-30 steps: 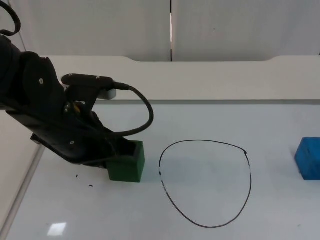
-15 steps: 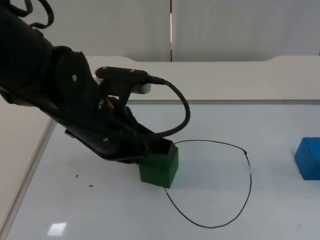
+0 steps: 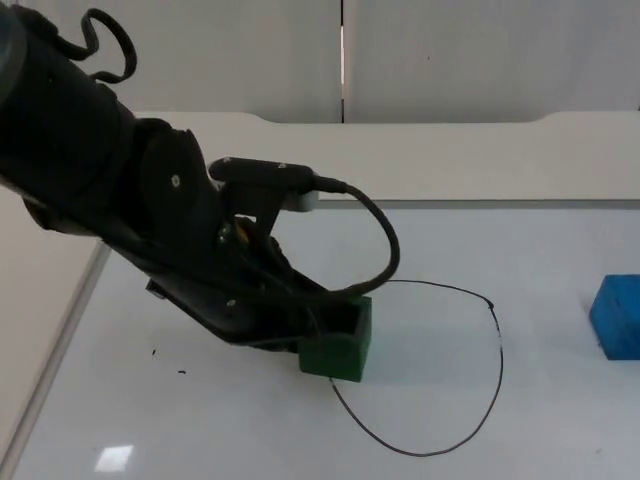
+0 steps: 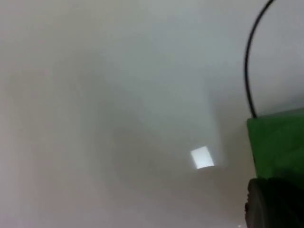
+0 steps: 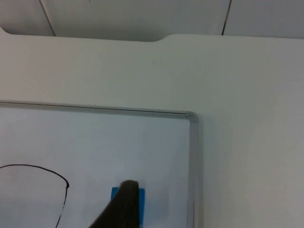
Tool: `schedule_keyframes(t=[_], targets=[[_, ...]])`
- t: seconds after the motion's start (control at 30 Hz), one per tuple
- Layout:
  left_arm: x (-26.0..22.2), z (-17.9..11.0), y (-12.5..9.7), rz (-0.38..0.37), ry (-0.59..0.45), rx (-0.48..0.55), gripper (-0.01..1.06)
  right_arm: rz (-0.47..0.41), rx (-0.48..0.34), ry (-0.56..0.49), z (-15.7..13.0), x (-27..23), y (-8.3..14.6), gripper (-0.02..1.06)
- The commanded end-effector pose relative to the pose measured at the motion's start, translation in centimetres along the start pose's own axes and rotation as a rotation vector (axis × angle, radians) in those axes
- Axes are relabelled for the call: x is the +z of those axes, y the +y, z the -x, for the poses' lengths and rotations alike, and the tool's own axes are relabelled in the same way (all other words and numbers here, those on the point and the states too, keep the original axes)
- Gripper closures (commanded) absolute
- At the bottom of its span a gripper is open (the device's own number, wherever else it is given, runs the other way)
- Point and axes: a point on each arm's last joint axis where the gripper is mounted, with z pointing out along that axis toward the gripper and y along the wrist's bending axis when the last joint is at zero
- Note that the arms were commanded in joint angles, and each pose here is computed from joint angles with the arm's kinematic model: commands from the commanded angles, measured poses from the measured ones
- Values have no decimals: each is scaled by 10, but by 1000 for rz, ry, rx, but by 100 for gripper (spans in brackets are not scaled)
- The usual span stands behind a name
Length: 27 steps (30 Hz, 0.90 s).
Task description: Push the two cubes into the marked area.
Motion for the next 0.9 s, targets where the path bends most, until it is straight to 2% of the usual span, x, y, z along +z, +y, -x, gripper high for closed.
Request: schedule_keyframes(t=[0.0, 0.33, 0.87], targets=[[0, 1, -8, -12, -25, -12, 105, 8, -2, -1, 1, -1, 1, 2], [1, -4, -26, -37, -24, -15, 105, 8, -2, 3, 0, -1, 1, 2], [0, -2, -40, -59, -54, -5, 105, 8, -2, 3, 0, -1, 1, 2]])
